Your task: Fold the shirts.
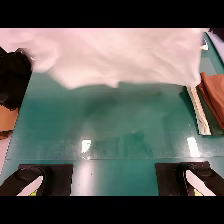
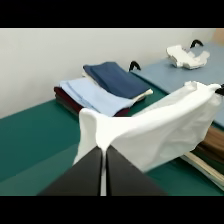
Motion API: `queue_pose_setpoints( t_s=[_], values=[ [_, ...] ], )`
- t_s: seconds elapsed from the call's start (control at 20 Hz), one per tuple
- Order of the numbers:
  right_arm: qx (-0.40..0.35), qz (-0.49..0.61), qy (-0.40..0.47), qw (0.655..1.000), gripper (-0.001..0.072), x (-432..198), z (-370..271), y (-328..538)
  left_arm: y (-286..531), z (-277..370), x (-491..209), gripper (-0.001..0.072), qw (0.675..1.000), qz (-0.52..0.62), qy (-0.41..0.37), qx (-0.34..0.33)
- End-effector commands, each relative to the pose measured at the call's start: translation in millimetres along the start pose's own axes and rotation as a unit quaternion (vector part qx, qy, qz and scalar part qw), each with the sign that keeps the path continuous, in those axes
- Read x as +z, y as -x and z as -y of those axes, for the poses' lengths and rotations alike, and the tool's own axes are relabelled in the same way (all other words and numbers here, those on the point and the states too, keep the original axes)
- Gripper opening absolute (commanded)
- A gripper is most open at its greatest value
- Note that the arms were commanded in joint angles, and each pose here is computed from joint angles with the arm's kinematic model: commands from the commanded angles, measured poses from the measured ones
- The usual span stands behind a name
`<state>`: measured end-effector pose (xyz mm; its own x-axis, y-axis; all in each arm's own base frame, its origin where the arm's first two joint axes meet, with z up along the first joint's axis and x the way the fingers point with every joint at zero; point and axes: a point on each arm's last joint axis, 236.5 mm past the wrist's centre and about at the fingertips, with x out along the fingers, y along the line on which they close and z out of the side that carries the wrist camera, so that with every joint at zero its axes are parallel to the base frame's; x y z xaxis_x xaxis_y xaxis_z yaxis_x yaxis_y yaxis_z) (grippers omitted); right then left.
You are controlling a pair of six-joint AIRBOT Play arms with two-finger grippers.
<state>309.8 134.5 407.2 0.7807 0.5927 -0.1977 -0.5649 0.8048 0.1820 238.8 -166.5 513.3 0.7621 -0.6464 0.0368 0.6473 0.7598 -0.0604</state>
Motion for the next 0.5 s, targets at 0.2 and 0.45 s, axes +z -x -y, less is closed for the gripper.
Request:
queue_pose_setpoints(
  t_s=[0.2,0.45],
  values=[
    [0.011,-0.052,-0.046,0.998,0.0014,-7,-4,3,-18,-21,-55,0.0019,0.993,-0.116,-0.001,0.018],
    [0.000,-0.164,-0.157,0.974,0.0014,-95,76,-87,-92,-104,-206,0.0020,0.933,-0.349,0.052,0.068]
  ],
)
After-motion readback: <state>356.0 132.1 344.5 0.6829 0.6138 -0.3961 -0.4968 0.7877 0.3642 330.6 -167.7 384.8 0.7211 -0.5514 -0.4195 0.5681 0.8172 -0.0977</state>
